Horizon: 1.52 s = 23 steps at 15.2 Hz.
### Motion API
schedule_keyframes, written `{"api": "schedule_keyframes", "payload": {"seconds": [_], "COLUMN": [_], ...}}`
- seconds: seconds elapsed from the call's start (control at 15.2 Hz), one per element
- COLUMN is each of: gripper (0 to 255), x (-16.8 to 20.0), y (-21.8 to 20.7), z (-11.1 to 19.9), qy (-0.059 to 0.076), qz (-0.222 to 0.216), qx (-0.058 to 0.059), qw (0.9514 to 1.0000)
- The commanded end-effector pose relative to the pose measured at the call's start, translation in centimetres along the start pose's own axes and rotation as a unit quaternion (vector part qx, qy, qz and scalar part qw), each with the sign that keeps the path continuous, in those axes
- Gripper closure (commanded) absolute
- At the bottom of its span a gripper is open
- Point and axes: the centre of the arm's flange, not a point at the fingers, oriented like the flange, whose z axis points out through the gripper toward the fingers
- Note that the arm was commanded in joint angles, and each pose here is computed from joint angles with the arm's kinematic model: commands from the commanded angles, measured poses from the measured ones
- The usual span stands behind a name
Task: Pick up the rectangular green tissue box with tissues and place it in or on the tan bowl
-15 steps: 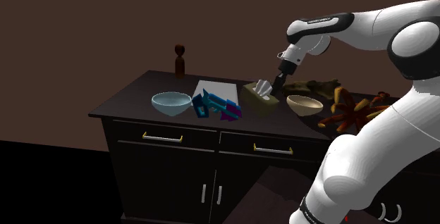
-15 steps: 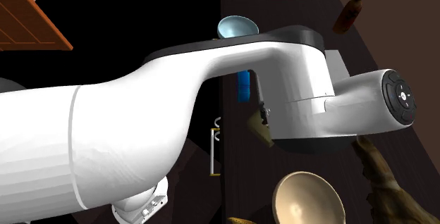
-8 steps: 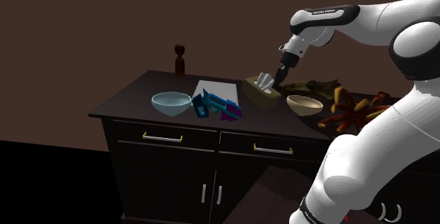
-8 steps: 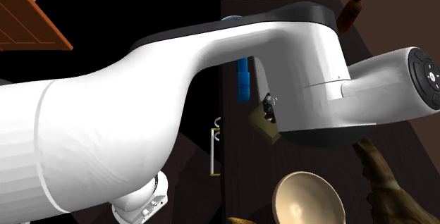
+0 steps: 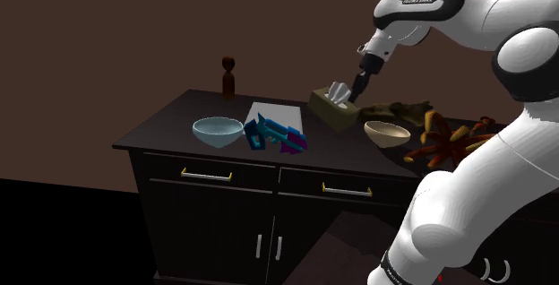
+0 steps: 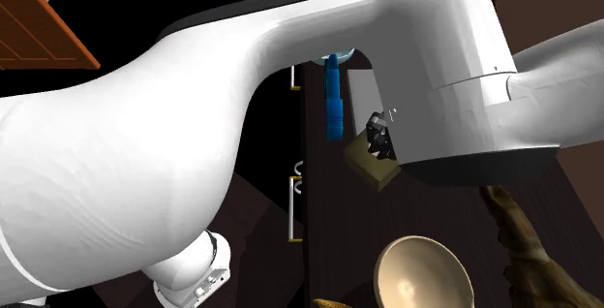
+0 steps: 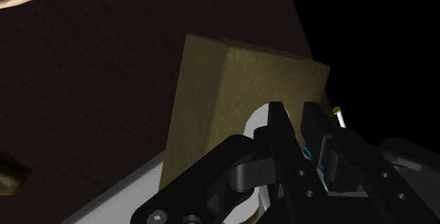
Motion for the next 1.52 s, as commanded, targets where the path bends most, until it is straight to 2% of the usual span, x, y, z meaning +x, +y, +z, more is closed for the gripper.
{"api": "schedule_keyframes", "payload": {"seconds": [0.0,0.59,1.45], "gripper": [255,255,255], "x": [0.2,0.9,-10.5], "y": [-0.4,-2.0,6.7], "z": [-0.9,-5.1,-14.3], "qy": [0.000,0.000,0.000], "qz": [0.000,0.000,0.000], "qx": [0.000,0.000,0.000], "qw": [1.0000,1.0000,1.0000]}}
